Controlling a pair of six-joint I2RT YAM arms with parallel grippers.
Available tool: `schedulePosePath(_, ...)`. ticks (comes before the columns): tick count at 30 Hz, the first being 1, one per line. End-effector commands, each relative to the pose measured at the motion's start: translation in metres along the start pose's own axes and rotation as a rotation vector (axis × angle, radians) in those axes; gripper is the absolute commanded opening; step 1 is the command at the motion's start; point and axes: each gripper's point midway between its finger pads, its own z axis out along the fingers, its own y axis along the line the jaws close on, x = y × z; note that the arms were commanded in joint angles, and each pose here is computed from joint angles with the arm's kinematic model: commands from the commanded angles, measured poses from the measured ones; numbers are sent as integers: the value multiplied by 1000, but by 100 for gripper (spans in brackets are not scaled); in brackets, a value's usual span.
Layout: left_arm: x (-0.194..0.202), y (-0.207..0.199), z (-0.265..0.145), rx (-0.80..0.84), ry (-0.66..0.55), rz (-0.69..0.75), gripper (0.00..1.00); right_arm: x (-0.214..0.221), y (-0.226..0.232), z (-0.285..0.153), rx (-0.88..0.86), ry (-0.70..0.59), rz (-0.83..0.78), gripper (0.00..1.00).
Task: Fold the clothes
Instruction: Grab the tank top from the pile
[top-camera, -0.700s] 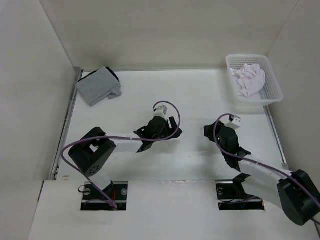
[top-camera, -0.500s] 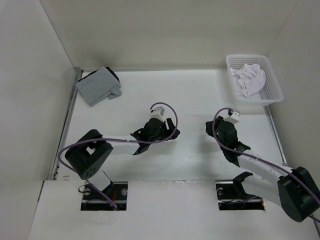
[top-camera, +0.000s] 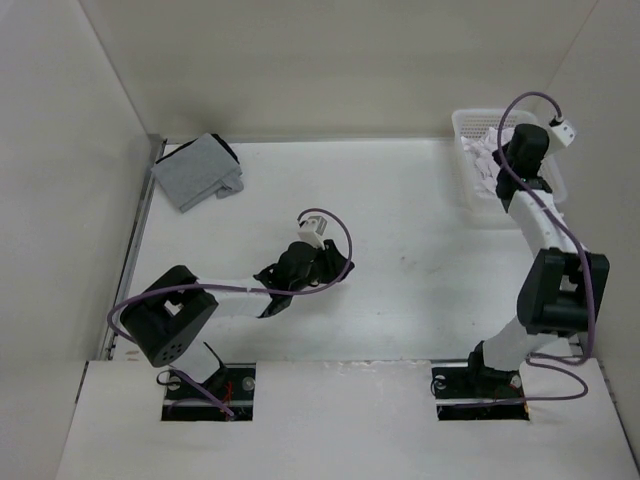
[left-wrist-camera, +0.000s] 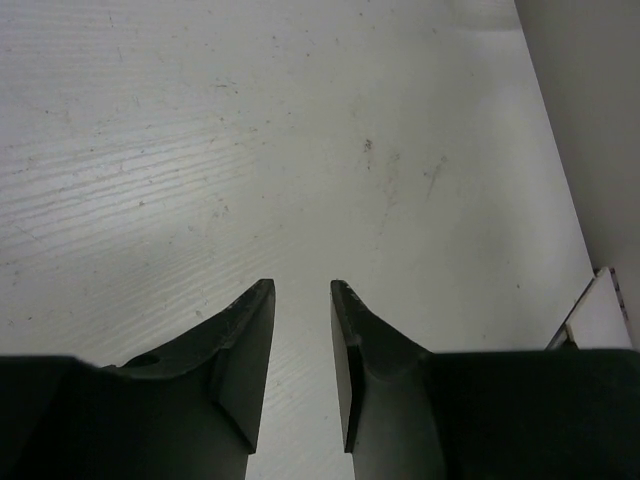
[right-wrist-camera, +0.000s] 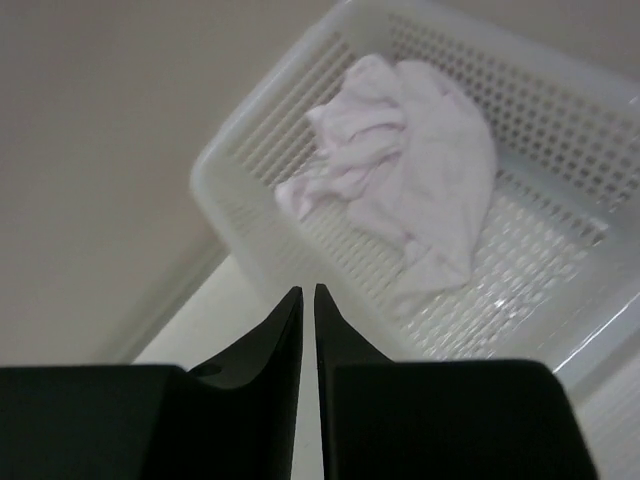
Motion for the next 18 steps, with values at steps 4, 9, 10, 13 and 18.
schedulePosePath(4, -23, -4, -1, 53, -81, -25, 42, 22, -73, 115, 232, 170, -194, 45)
schedulePosePath(9, -24, 3, 3, 46, -75, -55, 46, 51, -88, 160, 231, 240, -229, 54)
schedulePosePath(10, -24, 4, 4, 45, -76, -58, 46, 62, -96, 172, 244, 269, -239, 54)
schedulePosePath(13, -27, 11, 3, 41, -75, -85, 47, 81, -109, 188, 270, 320, -235, 52)
schedulePosePath(18, -36, 21, 0, 35, -101, -135, 47, 89, -110, 198, 282, 367, -234, 50)
